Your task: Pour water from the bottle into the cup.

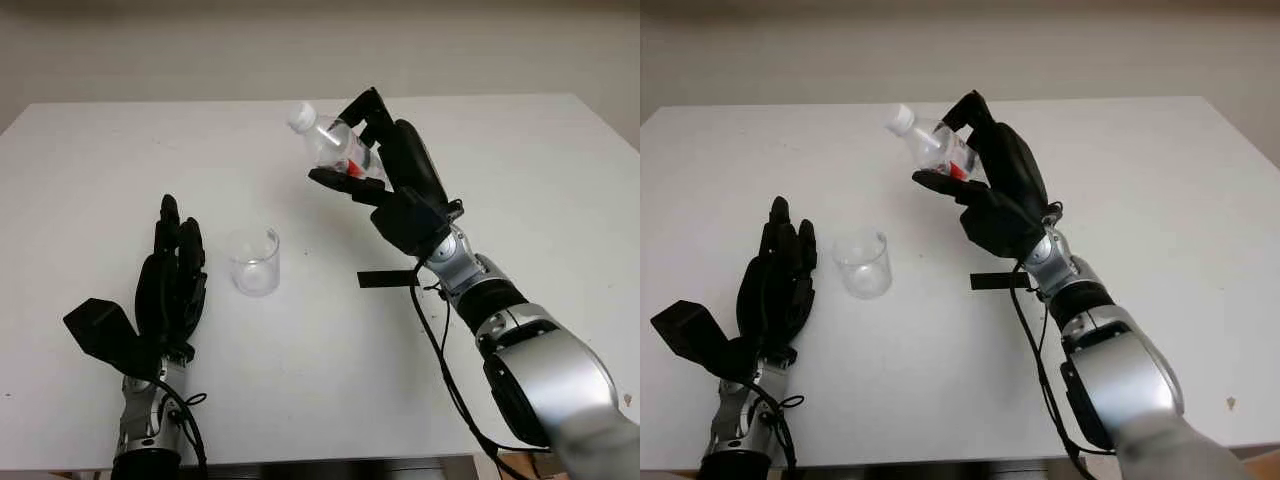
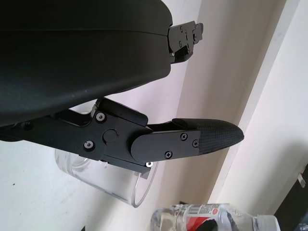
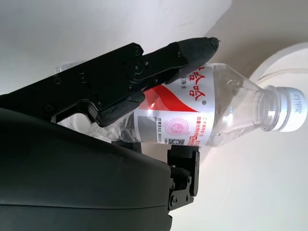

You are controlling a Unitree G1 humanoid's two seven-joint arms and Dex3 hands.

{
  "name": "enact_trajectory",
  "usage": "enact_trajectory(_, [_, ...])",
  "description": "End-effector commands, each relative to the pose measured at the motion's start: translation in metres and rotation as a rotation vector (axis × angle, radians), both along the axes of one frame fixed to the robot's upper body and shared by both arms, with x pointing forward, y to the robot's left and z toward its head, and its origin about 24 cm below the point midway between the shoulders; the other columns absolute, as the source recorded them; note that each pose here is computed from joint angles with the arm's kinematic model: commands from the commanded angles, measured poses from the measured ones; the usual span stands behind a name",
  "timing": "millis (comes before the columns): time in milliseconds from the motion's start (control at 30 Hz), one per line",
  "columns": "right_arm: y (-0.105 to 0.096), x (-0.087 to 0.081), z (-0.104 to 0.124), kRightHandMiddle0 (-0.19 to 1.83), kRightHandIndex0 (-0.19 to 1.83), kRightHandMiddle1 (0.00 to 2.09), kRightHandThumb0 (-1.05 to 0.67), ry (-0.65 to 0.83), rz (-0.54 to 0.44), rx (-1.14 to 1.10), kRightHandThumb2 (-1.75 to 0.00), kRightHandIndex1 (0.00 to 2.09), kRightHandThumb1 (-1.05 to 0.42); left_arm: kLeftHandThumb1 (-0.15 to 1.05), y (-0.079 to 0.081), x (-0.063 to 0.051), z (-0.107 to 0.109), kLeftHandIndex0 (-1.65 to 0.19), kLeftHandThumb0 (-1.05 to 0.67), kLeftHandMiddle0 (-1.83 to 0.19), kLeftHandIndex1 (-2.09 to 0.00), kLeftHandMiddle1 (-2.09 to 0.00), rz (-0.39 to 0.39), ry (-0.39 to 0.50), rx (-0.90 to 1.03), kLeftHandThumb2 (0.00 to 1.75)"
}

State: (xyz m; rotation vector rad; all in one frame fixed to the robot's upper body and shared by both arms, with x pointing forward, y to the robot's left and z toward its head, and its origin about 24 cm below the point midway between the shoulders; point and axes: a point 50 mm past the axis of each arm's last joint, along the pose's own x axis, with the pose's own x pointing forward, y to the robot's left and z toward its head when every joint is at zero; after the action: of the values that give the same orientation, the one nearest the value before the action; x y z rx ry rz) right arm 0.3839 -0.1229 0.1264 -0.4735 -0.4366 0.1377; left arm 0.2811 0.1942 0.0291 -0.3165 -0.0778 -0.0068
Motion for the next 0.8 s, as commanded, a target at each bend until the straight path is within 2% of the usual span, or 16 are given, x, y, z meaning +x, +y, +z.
enact_trajectory(0, [-0.003, -0.001, 0.001, 0.94, 1.32, 2.09, -0.35, 0.022, -0.005, 0.088, -0.38, 2.09, -1.05, 1.05, 0.001, -0.015, -0.025, 0.18, -0.76, 0.18, -0.04, -0.05, 0.012, 0.112, -0.022, 0.45])
enact_trajectory(100, [-0.011, -0.001, -0.008, 0.92, 1.31, 2.09, -0.34, 0.137, 0.001, 0.29, -0.37, 2.09, -1.05, 1.05, 0.002, -0.016, -0.025, 0.18, -0.76, 0.18, -0.04, -0.05, 0.011, 0.113, -0.021, 0.45])
enact_trajectory(233, [-0.02, -0.004, -0.012, 0.82, 1.28, 2.09, -0.36, 0.23, -0.001, 0.423, -0.39, 2.09, -1.05, 1.05, 0.003, -0.015, -0.025, 0.19, -0.76, 0.19, -0.04, -0.05, 0.004, 0.115, -0.019, 0.46])
enact_trajectory(333, [-0.024, -0.013, -0.012, 0.88, 1.35, 2.09, -0.37, 0.283, -0.008, 0.498, -0.37, 2.09, -1.05, 1.05, 0.002, -0.014, -0.024, 0.19, -0.76, 0.19, -0.04, -0.05, -0.001, 0.113, -0.025, 0.44])
enact_trajectory(533, [-0.031, -0.03, -0.016, 0.9, 1.39, 2.09, -0.38, 0.368, -0.032, 0.574, -0.35, 2.09, -1.05, 1.05, 0.004, -0.015, -0.023, 0.19, -0.76, 0.19, -0.02, -0.03, -0.004, 0.112, -0.014, 0.47])
enact_trajectory(767, [-0.035, -0.036, -0.022, 0.93, 1.42, 2.09, -0.38, 0.404, -0.054, 0.607, -0.35, 2.09, -1.05, 1.05, 0.006, -0.016, -0.022, 0.19, -0.77, 0.19, -0.01, -0.02, -0.004, 0.108, 0.003, 0.48])
